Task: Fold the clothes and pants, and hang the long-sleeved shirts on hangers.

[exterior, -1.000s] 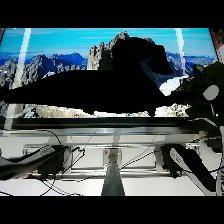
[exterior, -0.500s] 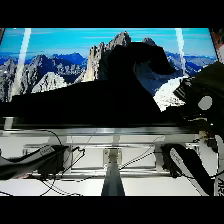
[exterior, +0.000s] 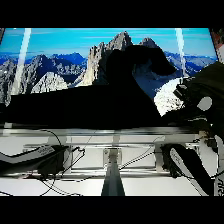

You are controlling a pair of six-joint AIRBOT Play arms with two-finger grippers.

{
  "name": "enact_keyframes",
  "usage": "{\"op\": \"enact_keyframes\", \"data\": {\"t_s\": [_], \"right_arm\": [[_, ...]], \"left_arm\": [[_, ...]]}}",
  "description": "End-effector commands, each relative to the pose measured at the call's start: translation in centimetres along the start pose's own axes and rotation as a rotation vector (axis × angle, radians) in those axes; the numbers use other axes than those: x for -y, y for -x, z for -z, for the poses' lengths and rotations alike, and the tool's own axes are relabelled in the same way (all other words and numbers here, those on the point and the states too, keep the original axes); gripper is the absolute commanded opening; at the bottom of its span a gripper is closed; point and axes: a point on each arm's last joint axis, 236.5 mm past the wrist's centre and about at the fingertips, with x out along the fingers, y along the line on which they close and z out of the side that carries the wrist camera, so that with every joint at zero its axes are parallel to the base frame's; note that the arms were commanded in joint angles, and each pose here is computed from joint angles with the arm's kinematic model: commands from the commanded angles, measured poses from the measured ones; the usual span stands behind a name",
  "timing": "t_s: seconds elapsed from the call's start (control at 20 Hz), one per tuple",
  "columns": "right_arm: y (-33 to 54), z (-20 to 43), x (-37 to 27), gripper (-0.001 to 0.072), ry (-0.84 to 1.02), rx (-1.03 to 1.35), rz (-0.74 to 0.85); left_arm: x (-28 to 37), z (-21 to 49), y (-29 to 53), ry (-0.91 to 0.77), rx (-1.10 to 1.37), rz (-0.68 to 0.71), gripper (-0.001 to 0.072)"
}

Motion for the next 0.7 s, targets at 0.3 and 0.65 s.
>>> {"op": "enact_keyframes", "data": {"t_s": [0.3,0.65], "right_arm": [[0.1,-1.8,-0.2,0.0018,0.0,0.076,-0.01],[0.1,-0.4,2.0,0.0514,0.03,0.014,0.085]], "left_arm": [[0.7,-0.2,-3.4,0.062,-0.061,0.024,0.0009],[0.6,-0.8,-3.4,0.14,-0.039,0.015,0.0501]]}}
